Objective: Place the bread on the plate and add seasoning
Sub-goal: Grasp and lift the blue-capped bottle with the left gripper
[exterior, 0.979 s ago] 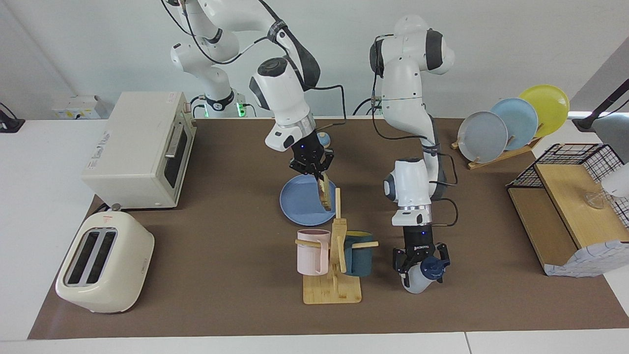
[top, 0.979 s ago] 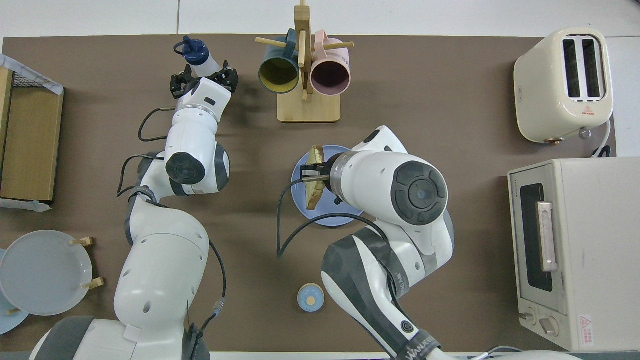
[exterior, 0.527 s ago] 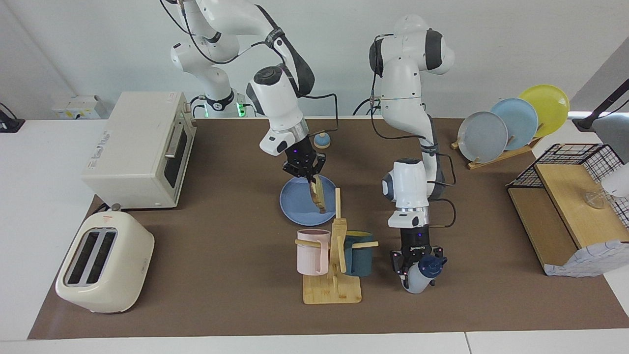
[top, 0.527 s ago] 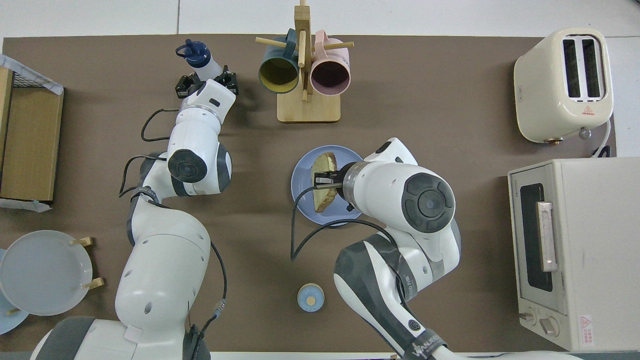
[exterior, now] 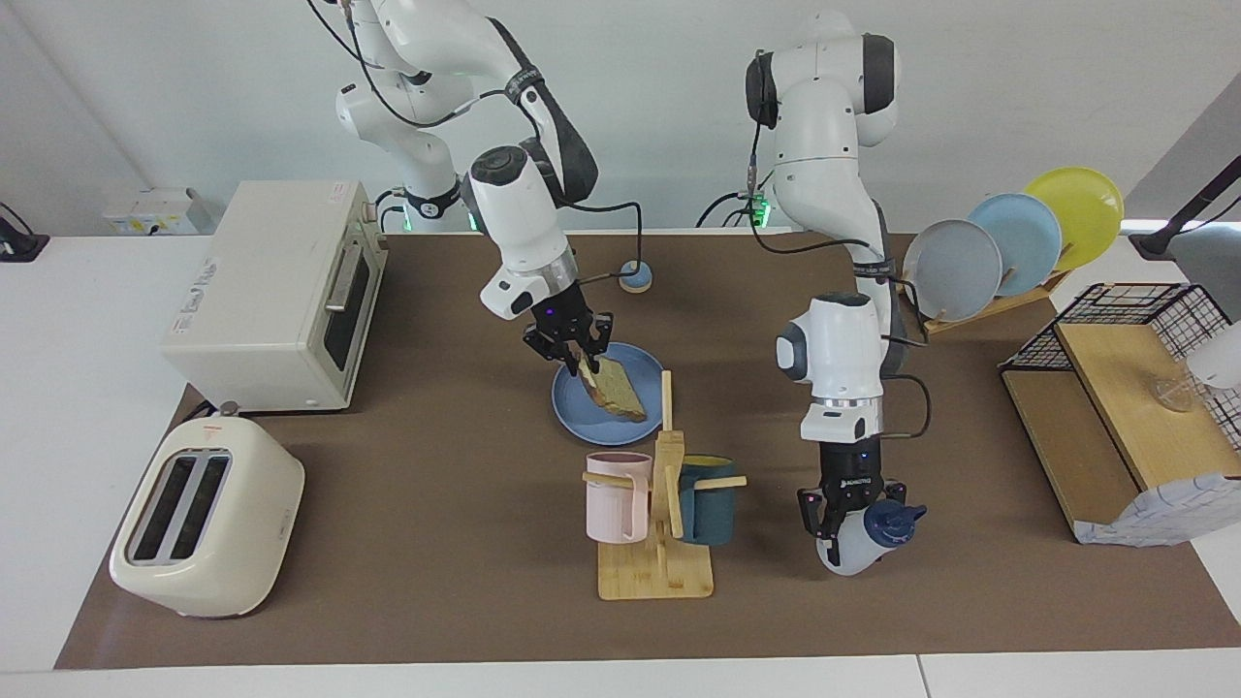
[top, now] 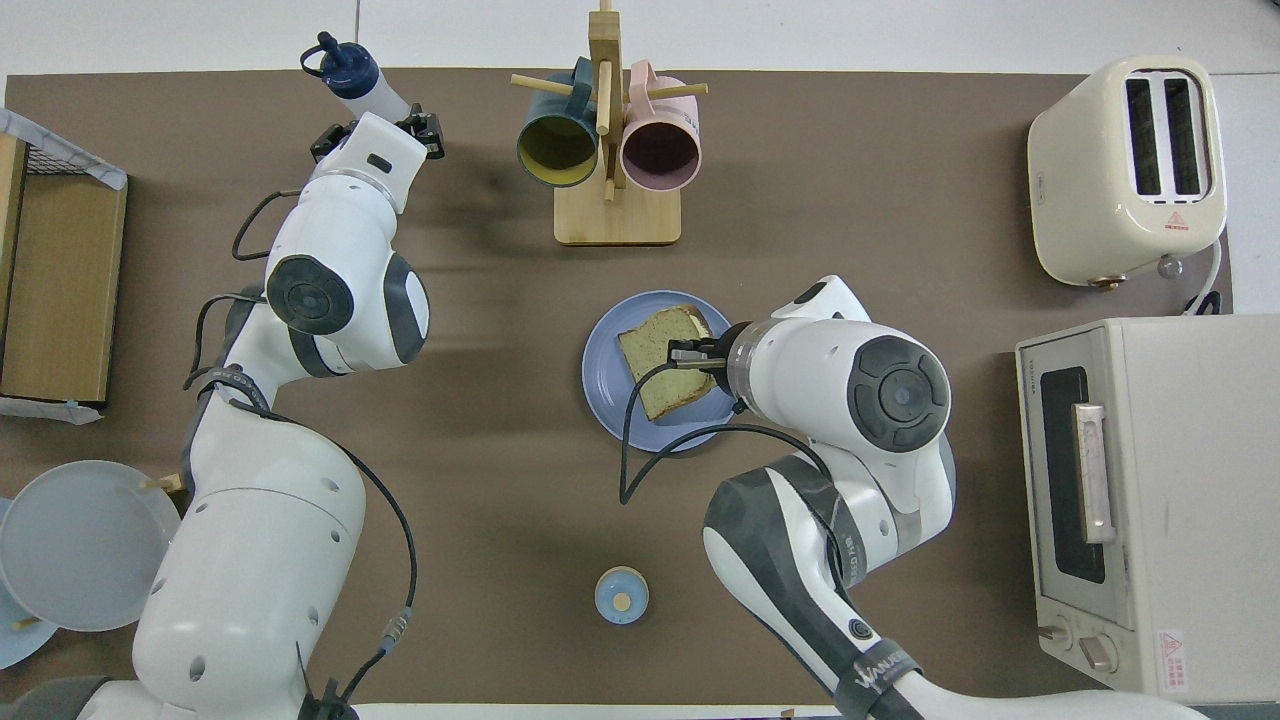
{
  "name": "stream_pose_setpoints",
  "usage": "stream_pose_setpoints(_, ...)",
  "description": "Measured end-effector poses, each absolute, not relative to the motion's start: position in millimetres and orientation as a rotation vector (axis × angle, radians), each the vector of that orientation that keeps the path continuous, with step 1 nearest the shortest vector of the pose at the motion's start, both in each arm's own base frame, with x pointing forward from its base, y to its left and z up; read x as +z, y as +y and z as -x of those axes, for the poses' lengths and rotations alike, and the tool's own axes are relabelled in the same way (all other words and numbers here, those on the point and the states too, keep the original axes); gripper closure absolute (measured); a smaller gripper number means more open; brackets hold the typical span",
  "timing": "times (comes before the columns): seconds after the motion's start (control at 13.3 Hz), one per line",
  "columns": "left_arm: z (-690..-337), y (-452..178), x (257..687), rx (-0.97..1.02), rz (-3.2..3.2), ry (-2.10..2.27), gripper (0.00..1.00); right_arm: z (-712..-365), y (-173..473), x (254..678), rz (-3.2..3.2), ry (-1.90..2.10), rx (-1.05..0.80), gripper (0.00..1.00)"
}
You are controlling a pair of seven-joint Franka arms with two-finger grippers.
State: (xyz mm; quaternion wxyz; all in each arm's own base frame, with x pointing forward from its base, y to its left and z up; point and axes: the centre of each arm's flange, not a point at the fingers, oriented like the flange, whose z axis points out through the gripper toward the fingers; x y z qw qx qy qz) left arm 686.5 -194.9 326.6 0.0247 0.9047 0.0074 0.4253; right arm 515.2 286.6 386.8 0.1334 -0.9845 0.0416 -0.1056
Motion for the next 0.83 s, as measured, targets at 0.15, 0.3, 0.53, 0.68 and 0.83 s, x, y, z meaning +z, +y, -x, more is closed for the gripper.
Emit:
stream_pose_setpoints(0.15,-682,-193,360,1.248,-2.841,-0.184,0.50,-518,284,394,2.846,0.128,-0.326,0.24)
stream_pose_setpoints(0.3,-667,-179,405,1.128,-2.856,-0.451,0.50,-527,282,412,2.823,0.139,-0.370,0.02)
stream_pose_setpoints(0.53,-627,-155,450,0.937,-2.767,-0.940,0.50,-537,280,431,2.799,0.148,-0.416,0.00)
stream_pose_setpoints(0.68,-600,-147,457,0.803,-2.609,-1.337,0.50,-544,283,453,2.799,0.146,-0.377,0.00)
stream_pose_setpoints(0.83,-578,-134,456,0.642,-2.436,-1.608,0.50,-550,293,493,2.747,0.182,-0.248,0.00)
